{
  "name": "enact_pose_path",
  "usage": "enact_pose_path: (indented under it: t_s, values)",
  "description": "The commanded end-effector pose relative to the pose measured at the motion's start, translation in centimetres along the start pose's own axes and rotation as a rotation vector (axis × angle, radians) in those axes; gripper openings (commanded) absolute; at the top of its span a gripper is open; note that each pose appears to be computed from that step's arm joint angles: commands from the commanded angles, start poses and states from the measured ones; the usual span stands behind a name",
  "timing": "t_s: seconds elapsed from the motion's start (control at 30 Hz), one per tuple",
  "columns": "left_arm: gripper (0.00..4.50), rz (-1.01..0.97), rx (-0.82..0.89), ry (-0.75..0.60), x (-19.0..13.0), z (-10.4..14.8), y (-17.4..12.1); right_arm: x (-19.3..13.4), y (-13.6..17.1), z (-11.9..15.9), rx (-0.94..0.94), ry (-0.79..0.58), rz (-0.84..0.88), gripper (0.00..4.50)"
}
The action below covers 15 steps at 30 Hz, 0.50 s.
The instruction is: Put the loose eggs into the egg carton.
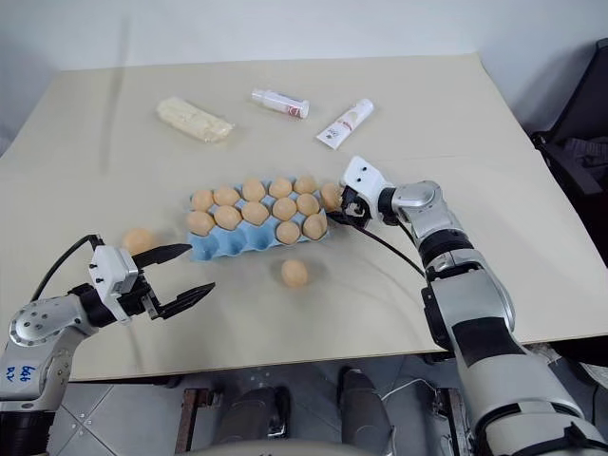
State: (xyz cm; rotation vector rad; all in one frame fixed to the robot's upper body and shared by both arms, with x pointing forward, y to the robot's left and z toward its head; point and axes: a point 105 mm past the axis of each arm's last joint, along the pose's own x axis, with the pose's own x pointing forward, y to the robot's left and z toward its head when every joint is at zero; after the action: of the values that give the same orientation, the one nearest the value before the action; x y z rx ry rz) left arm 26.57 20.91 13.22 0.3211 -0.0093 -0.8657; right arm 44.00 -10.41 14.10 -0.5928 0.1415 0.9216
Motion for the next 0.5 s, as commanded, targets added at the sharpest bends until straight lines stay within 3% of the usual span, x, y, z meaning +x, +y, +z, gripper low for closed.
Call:
enact_pose_path:
  t_s: [0.03, 0.2, 0.47, 0.5]
  values:
    - [4.50, 0.019, 0.027, -0.025, -0.4, 1.0, 0.2, -0.1, -0.4, 1.7, -0.035, -0.071, -0.003, 2.33]
    - [4.50, 0.021, 0.024, -0.023, -0.5, 0.9, 0.2, -0.3, 0.1, 1.1, -0.021, -0.072, 0.027, 0.59]
    - [4.50, 0.015, 0.020, -0.019, -0.4, 0.7, 0.3, -2.1, -0.1, -0.1, -0.001, -0.042, 0.098, 0.59]
    - [4.50, 0.014, 0.020, -0.019, -0.4, 0.7, 0.3, -2.3, -0.1, -0.1, 0.004, -0.039, 0.109, 0.75]
